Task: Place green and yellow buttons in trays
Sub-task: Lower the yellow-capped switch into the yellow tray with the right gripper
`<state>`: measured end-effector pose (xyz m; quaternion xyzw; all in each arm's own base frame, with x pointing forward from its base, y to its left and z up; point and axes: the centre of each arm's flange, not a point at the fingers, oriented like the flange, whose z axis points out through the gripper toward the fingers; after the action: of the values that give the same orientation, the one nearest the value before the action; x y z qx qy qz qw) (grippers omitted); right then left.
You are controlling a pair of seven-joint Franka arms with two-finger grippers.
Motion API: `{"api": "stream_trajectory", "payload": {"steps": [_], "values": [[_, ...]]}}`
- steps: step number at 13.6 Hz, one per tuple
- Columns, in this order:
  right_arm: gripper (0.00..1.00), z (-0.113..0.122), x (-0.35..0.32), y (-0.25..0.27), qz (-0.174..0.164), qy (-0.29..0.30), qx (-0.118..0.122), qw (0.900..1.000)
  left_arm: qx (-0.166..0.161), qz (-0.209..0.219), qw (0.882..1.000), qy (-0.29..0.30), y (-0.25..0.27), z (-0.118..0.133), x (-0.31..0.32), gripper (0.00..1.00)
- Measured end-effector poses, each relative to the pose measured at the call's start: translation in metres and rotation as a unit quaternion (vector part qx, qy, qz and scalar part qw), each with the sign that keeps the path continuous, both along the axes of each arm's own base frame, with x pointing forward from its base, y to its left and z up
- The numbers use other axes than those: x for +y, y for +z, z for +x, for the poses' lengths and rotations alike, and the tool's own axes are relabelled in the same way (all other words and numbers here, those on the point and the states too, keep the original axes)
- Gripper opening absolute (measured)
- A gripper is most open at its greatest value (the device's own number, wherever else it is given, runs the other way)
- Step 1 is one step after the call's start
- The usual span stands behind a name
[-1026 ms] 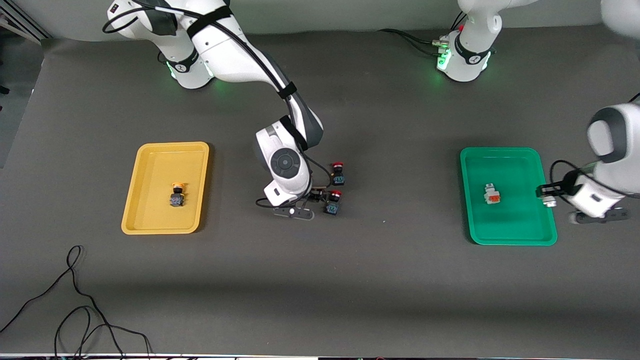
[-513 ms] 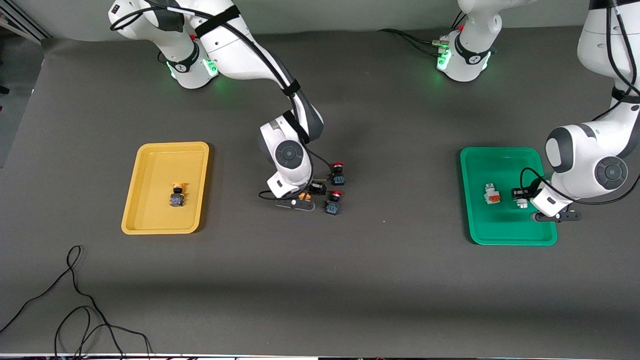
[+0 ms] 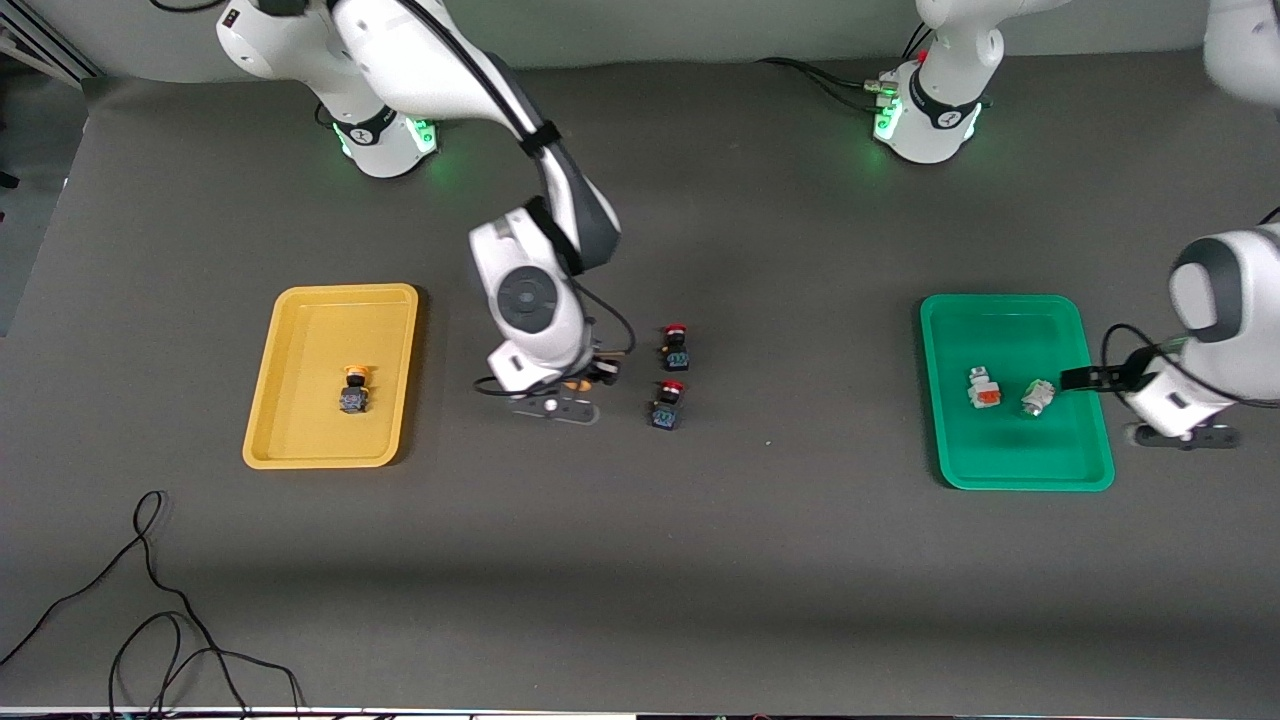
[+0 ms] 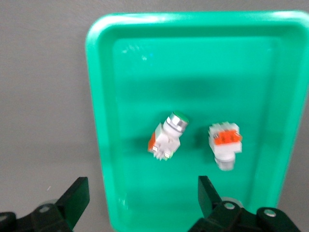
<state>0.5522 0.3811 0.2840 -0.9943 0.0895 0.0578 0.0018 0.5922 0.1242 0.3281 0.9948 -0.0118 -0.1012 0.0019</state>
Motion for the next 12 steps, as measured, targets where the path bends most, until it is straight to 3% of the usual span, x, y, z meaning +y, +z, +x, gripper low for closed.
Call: {"api": "stream_trajectory", "payload": {"steps": [3,6,10,12], "values": [[0.09,0.029,-0.09,0.051,-0.005,0.059,0.033,0.998,0.007,0.0,1.0,0.002,0.083,0.007,-0.001,1.0],[0.09,0.051,-0.204,0.071,-0.005,0.102,0.038,0.994,-0.001,-0.012,1.0,0.008,0.143,0.007,-0.005,1.0],[0.09,0.042,-0.348,0.07,-0.001,0.134,0.048,0.99,-0.015,-0.017,1.0,-0.007,0.195,-0.009,-0.029,1.0],[0.09,0.024,-0.399,0.045,-0.009,0.142,0.035,0.989,-0.023,-0.015,0.999,-0.024,0.22,-0.019,-0.055,1.0]]}}
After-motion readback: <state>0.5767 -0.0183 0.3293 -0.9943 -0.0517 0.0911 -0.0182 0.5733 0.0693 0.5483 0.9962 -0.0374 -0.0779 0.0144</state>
